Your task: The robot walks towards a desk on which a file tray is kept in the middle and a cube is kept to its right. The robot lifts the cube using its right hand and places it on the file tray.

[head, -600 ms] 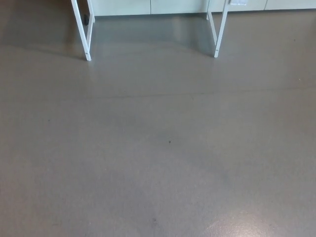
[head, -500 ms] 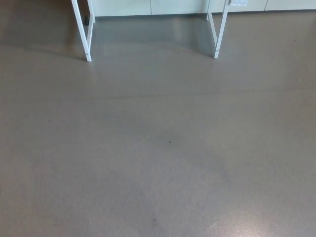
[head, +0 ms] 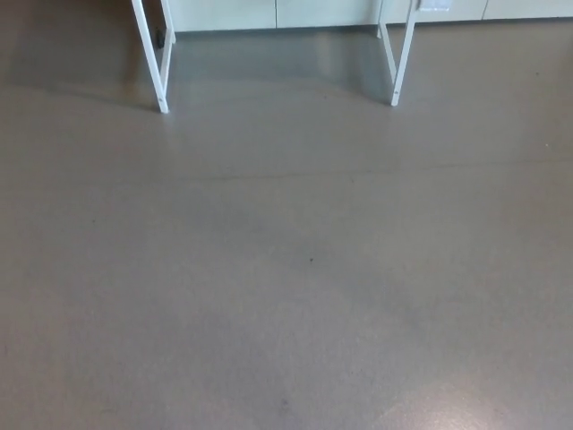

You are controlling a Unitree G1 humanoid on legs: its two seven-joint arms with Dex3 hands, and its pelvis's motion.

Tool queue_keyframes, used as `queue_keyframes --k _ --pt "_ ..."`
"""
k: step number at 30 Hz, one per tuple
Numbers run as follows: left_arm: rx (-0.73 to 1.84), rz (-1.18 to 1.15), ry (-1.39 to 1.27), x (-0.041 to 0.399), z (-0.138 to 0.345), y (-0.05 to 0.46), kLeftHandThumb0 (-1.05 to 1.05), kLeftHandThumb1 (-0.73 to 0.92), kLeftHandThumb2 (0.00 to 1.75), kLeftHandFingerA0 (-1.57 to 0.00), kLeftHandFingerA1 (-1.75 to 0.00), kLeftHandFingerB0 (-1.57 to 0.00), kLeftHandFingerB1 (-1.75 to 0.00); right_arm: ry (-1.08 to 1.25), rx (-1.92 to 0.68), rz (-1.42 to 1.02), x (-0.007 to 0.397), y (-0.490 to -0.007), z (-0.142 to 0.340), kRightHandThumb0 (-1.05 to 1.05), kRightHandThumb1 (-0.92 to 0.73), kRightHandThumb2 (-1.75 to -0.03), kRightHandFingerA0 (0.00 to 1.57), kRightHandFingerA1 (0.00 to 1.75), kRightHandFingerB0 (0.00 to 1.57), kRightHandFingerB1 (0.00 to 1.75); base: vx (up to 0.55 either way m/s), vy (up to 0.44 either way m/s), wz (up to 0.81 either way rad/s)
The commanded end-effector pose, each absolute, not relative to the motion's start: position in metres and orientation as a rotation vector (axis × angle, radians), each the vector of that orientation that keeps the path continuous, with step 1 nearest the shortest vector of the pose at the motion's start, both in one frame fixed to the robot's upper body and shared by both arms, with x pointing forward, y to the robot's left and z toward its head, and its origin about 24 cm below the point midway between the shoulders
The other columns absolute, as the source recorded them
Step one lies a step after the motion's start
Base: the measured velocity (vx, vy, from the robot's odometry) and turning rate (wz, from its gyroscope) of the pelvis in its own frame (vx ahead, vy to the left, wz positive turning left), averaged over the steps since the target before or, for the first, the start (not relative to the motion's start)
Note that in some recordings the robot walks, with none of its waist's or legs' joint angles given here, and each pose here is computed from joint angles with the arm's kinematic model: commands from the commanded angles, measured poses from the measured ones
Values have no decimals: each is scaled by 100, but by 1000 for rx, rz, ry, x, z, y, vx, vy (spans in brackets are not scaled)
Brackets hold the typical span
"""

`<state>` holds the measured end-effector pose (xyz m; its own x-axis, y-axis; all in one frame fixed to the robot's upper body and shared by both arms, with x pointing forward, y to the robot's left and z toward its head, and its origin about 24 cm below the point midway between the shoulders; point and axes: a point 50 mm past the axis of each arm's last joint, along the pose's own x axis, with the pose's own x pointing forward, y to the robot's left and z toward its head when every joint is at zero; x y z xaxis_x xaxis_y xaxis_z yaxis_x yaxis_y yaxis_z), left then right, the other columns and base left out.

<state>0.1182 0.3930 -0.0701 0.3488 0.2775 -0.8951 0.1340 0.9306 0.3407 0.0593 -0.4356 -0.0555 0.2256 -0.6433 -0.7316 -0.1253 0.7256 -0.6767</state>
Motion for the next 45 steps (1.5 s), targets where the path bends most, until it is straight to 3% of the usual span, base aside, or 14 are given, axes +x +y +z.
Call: queue_keyframes --k 1,18,35,45 --pt "391 101 1218 118 -65 399 -105 73 61 -11 -110 -12 -95 1308 -716 -409 59 -440 -51 -53 -75 -62 37 51 28 35 -162 -15 40" --pt "391 97 1212 122 -64 398 -105 73 61 -11 -110 -12 -95 1303 -714 -414 60 -441 -50 -53 -75 -62 37 51 28 35 143 173 -4" --pt "389 97 1208 124 -64 397 -105 73 61 -11 -110 -12 -95 1300 -713 -416 62 -441 -49 -53 -75 -62 37 51 28 35 321 -134 14" --pt "389 97 1208 124 -64 397 -105 73 61 -11 -110 -12 -95 1300 -713 -416 61 -441 -49 -53 -75 -62 37 51 28 35 422 88 -21"
